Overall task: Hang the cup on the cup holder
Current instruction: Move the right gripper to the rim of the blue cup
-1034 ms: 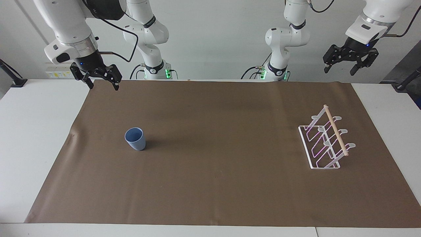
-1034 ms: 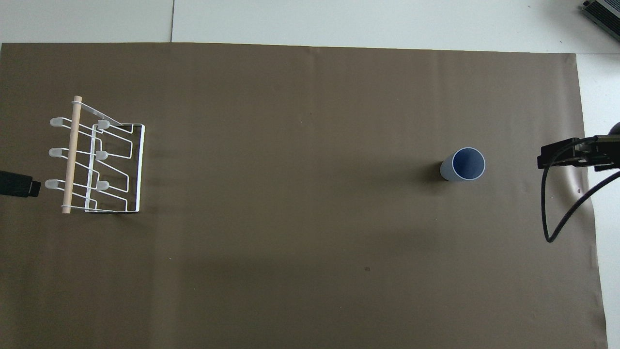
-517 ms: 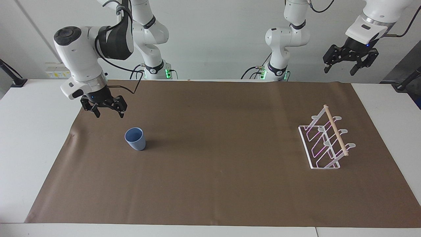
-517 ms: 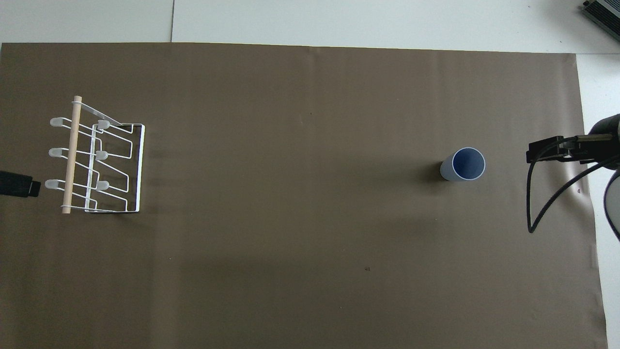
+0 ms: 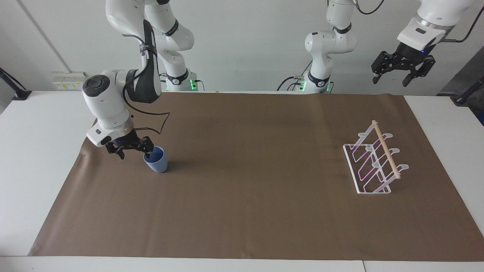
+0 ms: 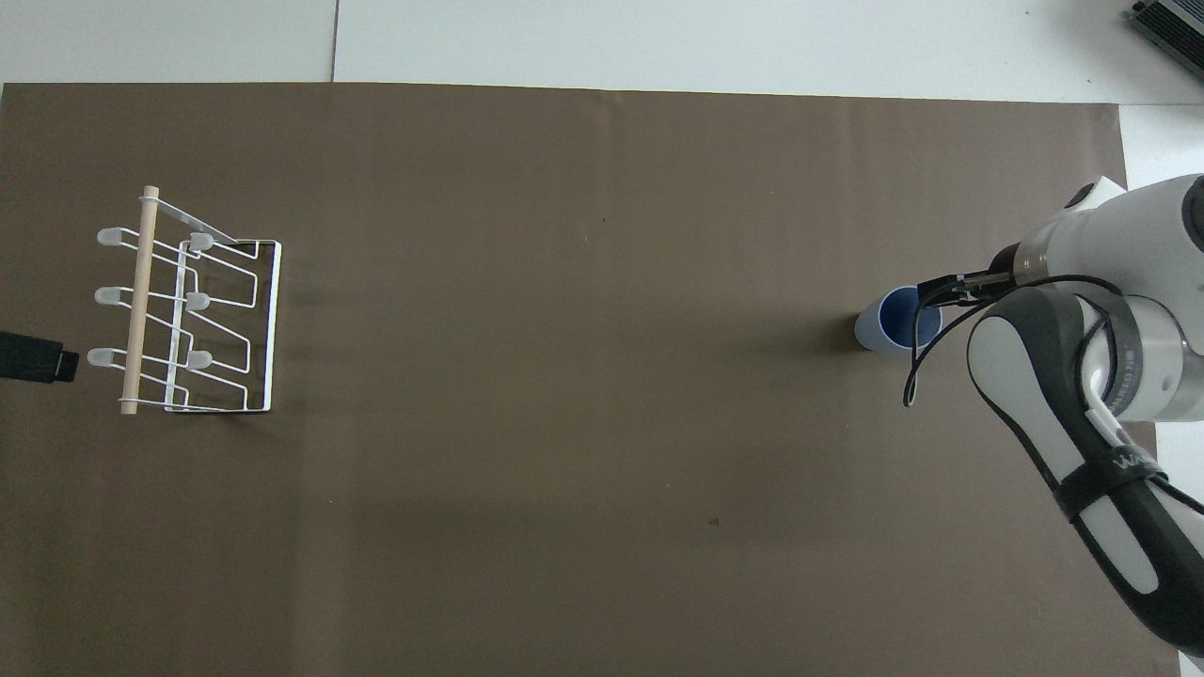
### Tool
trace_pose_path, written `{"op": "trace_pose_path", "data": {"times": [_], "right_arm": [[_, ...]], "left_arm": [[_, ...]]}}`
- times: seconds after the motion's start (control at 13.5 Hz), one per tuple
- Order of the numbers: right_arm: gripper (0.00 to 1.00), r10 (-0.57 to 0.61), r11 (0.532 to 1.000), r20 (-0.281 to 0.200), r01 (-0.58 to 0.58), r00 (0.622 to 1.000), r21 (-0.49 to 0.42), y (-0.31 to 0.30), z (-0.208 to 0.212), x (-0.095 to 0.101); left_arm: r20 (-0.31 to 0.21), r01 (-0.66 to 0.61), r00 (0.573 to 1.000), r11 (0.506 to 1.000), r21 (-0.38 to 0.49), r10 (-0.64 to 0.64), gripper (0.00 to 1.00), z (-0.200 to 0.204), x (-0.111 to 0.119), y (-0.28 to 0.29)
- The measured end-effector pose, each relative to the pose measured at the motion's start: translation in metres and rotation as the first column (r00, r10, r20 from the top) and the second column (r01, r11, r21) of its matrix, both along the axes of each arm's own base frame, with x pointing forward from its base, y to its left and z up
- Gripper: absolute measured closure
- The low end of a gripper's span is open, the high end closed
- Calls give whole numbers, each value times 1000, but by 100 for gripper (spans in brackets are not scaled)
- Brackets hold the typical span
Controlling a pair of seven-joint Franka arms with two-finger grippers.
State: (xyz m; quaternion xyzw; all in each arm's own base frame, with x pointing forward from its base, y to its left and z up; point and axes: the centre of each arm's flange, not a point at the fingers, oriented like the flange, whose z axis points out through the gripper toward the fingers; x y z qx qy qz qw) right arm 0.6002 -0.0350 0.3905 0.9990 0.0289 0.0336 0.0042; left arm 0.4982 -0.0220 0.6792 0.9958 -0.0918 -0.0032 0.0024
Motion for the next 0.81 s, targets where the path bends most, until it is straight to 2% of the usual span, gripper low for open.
{"op": "trace_pose_path", "data": {"times": [0.15,0.37,0.44,0.66,0.81], "right_arm": [[0,-7,999,-4,7,1000,35,3,-9,-2],[0,30,999,-2,-30,1000,37,4,-17,-2],[7,39,999,-2,-39,999,36,4,-19,-3],[45,38,998,-7,-37,999,40,5,-22,-5],[65,34,998,-9,-34,999,45,5,-23,-5]], "left_arm": [[0,0,1000,1000,0,0,0,0,0,0],[0,0,1000,1000,0,0,0,0,0,0],[0,0,1000,1000,0,0,0,0,0,0],[0,0,1000,1000,0,0,0,0,0,0],[0,0,1000,1000,0,0,0,0,0,0]]}}
